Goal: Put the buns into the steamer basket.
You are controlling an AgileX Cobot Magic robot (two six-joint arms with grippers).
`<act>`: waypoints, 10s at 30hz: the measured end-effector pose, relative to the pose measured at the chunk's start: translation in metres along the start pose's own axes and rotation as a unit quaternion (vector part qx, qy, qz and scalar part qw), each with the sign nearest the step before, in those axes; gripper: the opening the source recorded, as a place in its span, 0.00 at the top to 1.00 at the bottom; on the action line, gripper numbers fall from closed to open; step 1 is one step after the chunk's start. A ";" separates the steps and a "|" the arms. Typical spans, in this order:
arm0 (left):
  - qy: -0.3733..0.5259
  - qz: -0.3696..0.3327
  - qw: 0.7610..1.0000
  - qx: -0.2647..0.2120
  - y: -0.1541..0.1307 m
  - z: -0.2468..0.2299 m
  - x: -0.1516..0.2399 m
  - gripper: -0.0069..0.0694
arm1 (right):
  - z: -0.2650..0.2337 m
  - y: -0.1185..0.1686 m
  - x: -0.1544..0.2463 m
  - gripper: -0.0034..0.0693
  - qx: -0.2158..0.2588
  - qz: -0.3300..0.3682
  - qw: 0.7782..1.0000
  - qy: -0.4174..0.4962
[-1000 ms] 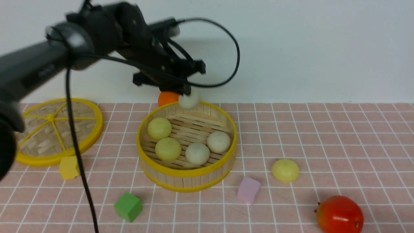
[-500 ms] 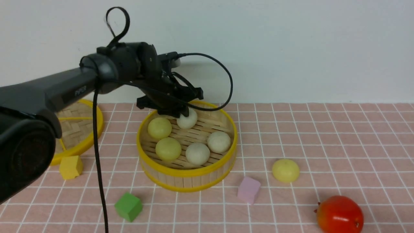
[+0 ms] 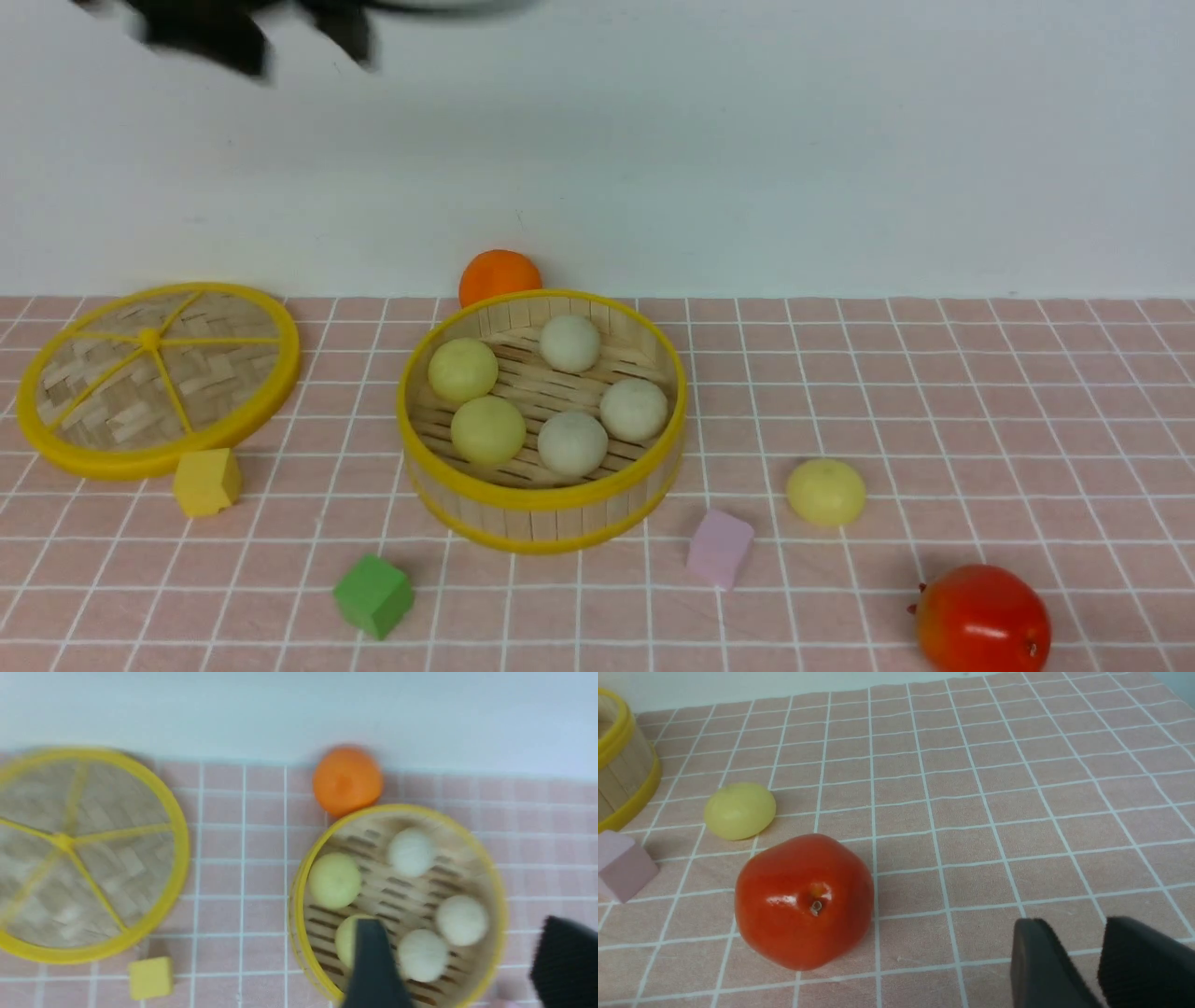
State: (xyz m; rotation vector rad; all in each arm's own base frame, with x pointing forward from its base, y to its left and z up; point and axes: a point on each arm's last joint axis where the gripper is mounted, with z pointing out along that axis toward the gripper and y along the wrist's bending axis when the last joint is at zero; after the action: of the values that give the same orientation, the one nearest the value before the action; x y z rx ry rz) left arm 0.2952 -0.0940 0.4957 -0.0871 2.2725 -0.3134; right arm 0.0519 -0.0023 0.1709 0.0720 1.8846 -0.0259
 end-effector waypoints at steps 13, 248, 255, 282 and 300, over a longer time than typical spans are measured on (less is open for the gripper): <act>-0.061 -0.033 0.997 0.044 0.084 -0.122 0.203 0.89 | 0.000 0.000 0.000 0.62 0.000 0.000 1.000 0.000; -0.231 -0.078 0.968 -0.053 0.165 0.002 0.379 0.74 | 0.106 0.147 -0.318 0.96 -0.212 -0.109 0.925 0.295; -0.231 -0.078 0.968 -0.053 0.165 0.002 0.379 0.73 | 0.052 0.098 -0.310 0.95 -0.178 -0.118 0.963 0.162; -0.231 -0.078 0.968 -0.053 0.165 0.002 0.379 0.70 | -0.001 -0.003 0.000 0.93 0.019 0.062 0.998 0.008; -0.231 -0.078 0.968 -0.053 0.165 0.002 0.379 0.70 | -0.001 -0.003 0.000 0.91 0.017 0.066 0.998 0.007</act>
State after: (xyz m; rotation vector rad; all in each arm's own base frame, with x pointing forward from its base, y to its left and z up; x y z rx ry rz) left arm 0.0529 0.0027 0.1754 -0.3584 1.8208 -0.2242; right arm 0.0510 -0.0049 0.1710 0.2201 1.8896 0.0327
